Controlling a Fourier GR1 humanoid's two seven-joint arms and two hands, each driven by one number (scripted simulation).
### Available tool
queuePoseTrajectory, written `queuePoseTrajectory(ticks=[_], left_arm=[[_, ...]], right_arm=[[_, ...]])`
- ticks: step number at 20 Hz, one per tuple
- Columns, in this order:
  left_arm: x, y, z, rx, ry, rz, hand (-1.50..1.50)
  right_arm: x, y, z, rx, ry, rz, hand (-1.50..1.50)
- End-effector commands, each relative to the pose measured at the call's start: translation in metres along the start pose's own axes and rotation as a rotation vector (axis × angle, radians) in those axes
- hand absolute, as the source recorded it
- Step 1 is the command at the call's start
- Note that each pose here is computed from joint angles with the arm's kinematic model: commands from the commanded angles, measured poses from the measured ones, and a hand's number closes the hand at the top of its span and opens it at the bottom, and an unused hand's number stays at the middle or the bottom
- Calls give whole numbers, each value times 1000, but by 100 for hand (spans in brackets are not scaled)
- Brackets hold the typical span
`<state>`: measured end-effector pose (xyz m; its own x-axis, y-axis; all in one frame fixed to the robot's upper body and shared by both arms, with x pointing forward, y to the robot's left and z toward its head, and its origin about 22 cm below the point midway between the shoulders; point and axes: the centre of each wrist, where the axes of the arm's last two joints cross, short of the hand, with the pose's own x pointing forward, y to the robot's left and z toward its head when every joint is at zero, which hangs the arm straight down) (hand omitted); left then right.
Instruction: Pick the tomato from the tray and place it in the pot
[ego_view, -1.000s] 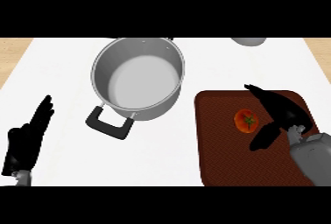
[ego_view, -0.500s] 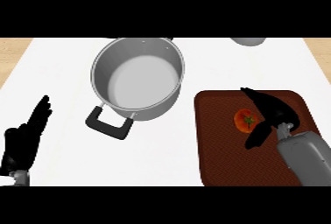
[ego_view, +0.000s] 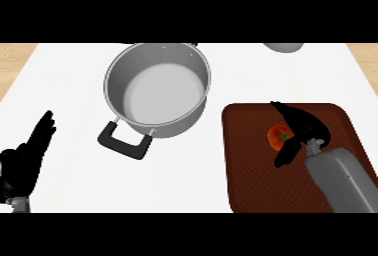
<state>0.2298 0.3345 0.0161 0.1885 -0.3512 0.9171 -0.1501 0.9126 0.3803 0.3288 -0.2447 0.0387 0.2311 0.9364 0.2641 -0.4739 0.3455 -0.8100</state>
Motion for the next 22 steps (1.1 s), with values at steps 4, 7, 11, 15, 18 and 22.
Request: queuePoseTrajectory(ticks=[4,7,11,15,18,22], left_arm=[[-12,6,1,-7,22,3,0],[18,-1,-2,6,8,9,0],[2,22,-10,-5,8,12,0],[26,-17,-5,17,-2,-22,0],[0,-22,0,3,-3,-6,0],[20,-23,-12,-78,-55,-14,0]], right_arm=[[19,15,-21,39,-28,55,150],[1,-4,-24,1,-88,80,150],[11,-8,-9,-6,-91,77,150],[2,9,-15,-18,-101,55,150],[87,39,3,2,-162,98,150],[179,62,32,-11,-319,200,150]])
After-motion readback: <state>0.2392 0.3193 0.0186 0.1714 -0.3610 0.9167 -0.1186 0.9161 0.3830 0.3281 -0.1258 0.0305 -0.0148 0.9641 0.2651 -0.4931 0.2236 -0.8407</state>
